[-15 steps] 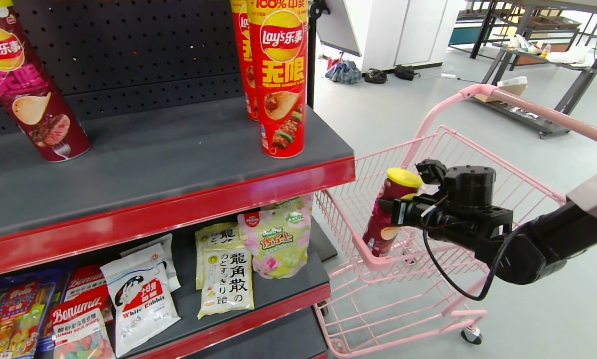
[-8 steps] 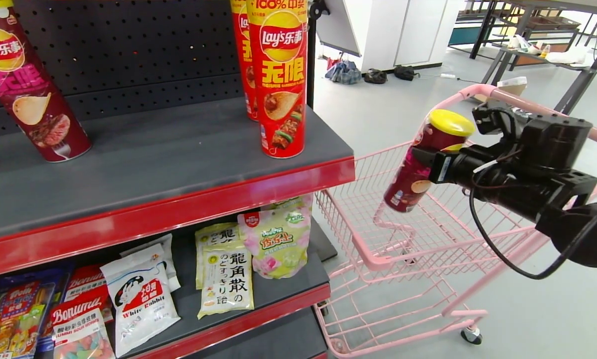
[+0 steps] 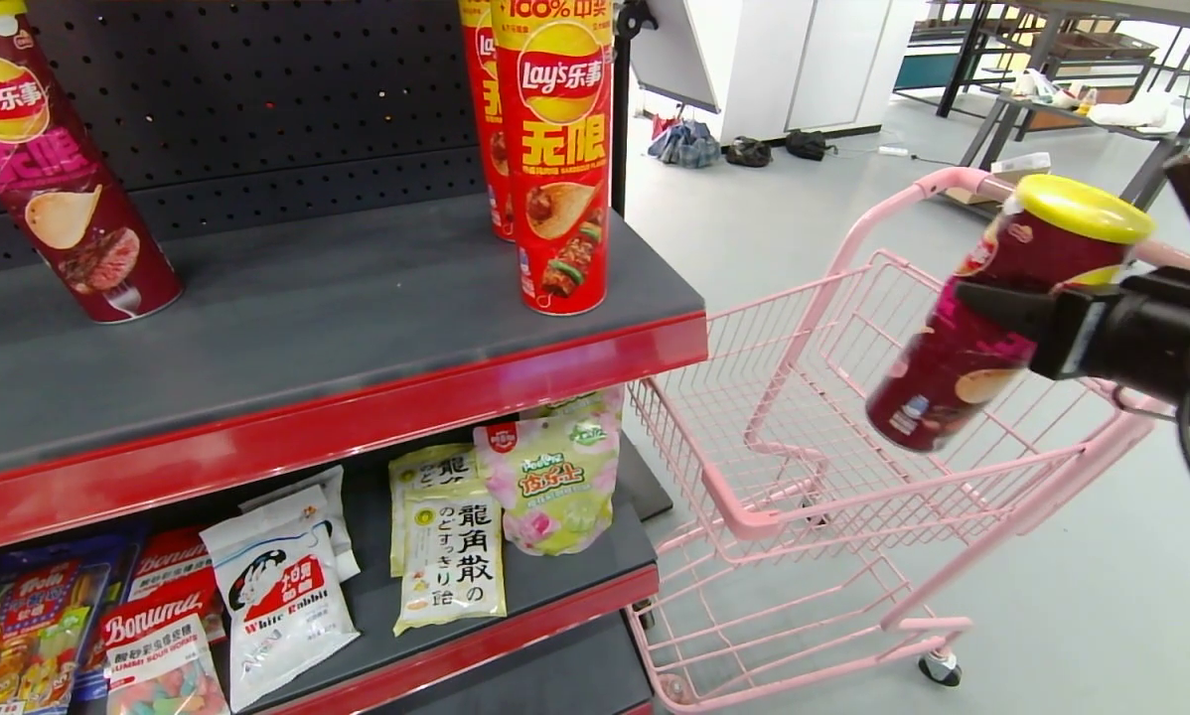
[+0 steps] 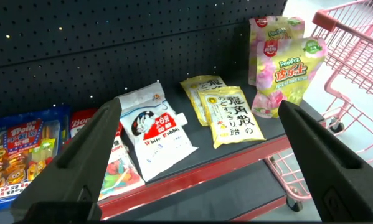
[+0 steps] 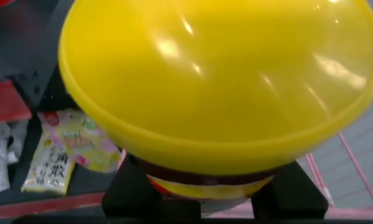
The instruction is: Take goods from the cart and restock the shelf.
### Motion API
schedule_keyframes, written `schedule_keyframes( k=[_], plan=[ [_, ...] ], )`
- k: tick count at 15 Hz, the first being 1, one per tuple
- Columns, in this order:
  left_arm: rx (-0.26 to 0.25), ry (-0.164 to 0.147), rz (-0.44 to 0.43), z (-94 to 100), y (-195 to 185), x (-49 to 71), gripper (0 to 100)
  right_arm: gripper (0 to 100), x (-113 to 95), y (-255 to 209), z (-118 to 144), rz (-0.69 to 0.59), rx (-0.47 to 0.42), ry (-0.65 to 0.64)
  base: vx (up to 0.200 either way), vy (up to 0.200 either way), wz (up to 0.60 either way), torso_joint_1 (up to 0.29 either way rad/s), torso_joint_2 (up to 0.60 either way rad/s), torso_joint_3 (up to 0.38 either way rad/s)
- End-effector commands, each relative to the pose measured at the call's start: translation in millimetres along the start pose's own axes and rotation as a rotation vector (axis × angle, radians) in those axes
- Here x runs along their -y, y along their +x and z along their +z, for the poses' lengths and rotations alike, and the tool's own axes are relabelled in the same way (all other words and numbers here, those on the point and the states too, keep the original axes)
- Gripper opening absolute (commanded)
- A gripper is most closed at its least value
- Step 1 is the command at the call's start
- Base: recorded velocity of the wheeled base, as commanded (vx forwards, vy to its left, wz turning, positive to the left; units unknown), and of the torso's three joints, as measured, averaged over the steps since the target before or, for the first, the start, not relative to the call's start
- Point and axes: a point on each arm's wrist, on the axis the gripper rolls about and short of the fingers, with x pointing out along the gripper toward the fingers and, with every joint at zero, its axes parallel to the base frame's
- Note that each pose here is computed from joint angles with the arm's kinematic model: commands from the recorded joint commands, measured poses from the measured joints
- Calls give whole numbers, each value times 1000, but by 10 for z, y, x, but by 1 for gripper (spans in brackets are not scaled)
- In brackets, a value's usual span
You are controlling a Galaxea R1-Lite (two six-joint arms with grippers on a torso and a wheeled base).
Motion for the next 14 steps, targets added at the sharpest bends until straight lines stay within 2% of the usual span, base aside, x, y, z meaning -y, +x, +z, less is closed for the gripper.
schedule_keyframes(
  k=[1,3,6,14],
  plan=[
    [-1,0,-1,1,1,0,100,0,-24,-1126,-3,-55,3,-50,0,0,0,0,0,0],
    [-1,0,-1,1,1,0,100,0,-45,-1538,-150,-47,-64,-45,0,0,0,0,0,0],
    [-1,0,0,1,1,0,100,0,-48,-1906,-480,-111,-100,-48,0,0,0,0,0,0],
    [-1,0,-1,1,1,0,100,0,-46,-1988,-537,-157,-80,-85,0,0,0,4,-16,-14]
  ],
)
